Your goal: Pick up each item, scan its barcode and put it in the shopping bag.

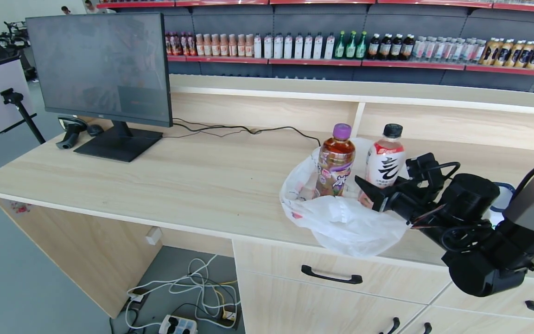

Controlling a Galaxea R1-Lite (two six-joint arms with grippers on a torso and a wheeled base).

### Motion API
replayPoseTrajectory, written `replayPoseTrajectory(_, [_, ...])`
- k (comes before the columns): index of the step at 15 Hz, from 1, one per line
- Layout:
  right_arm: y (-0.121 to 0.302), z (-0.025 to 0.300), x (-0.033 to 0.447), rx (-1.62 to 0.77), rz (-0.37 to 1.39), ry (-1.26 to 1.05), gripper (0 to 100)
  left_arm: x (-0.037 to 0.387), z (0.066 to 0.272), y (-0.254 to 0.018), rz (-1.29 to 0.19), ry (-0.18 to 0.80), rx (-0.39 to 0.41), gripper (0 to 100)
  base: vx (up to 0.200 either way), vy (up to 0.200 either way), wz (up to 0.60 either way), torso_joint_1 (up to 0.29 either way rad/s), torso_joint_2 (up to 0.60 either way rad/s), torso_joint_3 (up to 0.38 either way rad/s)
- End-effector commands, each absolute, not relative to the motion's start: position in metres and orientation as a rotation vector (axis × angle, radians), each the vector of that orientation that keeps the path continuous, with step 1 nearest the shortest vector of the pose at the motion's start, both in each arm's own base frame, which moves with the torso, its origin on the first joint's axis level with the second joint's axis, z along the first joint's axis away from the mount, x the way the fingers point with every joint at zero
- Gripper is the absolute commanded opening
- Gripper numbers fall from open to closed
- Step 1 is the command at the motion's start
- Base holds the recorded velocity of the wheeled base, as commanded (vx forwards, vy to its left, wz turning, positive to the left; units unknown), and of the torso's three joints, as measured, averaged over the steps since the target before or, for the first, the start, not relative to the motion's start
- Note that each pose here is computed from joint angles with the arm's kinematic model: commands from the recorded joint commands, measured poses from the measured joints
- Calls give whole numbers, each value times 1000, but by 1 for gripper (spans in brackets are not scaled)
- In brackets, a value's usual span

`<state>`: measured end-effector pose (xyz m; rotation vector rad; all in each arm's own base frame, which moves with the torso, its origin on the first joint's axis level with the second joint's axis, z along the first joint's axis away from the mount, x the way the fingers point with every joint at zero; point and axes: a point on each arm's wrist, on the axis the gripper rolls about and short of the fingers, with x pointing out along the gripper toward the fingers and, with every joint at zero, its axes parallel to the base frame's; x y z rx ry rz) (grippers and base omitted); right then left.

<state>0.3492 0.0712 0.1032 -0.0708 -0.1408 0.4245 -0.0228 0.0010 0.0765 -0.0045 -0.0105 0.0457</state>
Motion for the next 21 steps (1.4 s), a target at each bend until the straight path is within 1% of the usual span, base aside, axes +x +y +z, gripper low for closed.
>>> replayPoseTrajectory(1, [69, 102, 349, -64, 421, -133, 0, -23, 77, 1, 48, -11, -5, 100, 0, 0, 0, 0, 0, 0])
replayPoseTrajectory(9, [61, 98, 349, -60, 399, -115, 0, -23, 77, 1, 48, -11, -5, 100, 0, 0, 0, 0, 0, 0])
replayPoseTrajectory(10, [62, 98, 349, -62, 400, -117, 100, -23, 77, 1, 48, -11, -5, 100, 0, 0, 0, 0, 0, 0])
replayPoseTrajectory(16, [61, 107, 349, -63, 397, -146, 100, -23, 77, 1, 46, -11, -5, 100, 0, 0, 0, 0, 0, 0])
replayPoseTrajectory(21, [55, 133, 339, -70, 382, -217, 100, -23, 77, 1, 46, -11, -5, 100, 0, 0, 0, 0, 0, 0])
